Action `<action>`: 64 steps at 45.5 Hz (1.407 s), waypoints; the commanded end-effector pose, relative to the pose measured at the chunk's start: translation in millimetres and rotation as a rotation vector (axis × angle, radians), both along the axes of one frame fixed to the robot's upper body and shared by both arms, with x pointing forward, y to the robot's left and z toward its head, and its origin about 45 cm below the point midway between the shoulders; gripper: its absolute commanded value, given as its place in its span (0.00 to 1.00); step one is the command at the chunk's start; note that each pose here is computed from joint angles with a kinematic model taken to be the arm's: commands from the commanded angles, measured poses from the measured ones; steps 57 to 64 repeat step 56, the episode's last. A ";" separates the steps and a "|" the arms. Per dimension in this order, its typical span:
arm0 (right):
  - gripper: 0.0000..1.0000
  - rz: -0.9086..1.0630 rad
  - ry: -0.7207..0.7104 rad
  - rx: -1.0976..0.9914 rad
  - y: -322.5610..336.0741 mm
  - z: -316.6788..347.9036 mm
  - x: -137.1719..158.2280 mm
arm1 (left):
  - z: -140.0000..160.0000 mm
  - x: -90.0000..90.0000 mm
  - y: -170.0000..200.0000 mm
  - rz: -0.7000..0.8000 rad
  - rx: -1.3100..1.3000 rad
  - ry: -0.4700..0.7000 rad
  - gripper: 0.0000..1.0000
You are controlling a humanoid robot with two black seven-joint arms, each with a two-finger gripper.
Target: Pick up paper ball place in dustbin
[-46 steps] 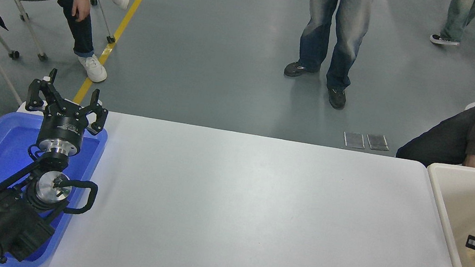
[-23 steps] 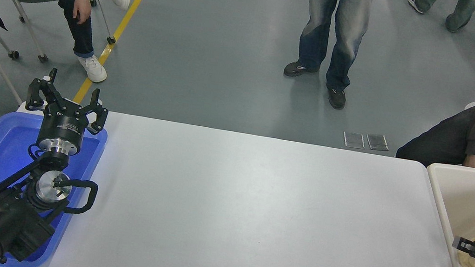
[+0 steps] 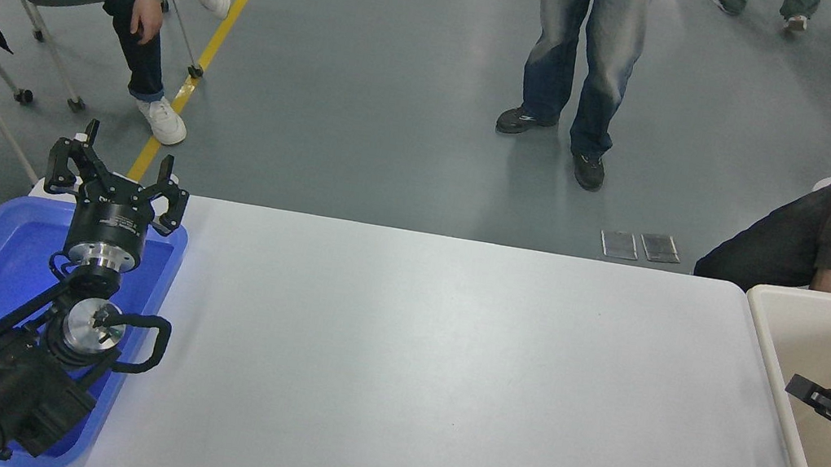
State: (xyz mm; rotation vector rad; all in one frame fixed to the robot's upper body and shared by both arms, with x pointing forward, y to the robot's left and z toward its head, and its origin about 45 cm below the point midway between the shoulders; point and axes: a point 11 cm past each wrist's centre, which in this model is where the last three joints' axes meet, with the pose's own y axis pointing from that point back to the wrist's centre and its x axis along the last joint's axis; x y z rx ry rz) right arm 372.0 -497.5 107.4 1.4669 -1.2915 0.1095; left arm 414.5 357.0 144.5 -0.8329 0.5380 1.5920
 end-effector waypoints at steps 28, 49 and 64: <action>1.00 -0.619 -0.463 1.808 179.8 43.4 72.0 | -0.3 -0.1 0.2 0.000 0.000 0.001 0.99; 1.00 -0.630 -0.454 1.814 162.0 13.9 45.7 | -0.1 -0.1 0.5 0.002 -0.001 0.000 0.99; 1.00 -0.638 -0.451 1.809 160.6 9.9 42.4 | -0.1 -0.1 0.5 0.002 -0.001 0.000 0.99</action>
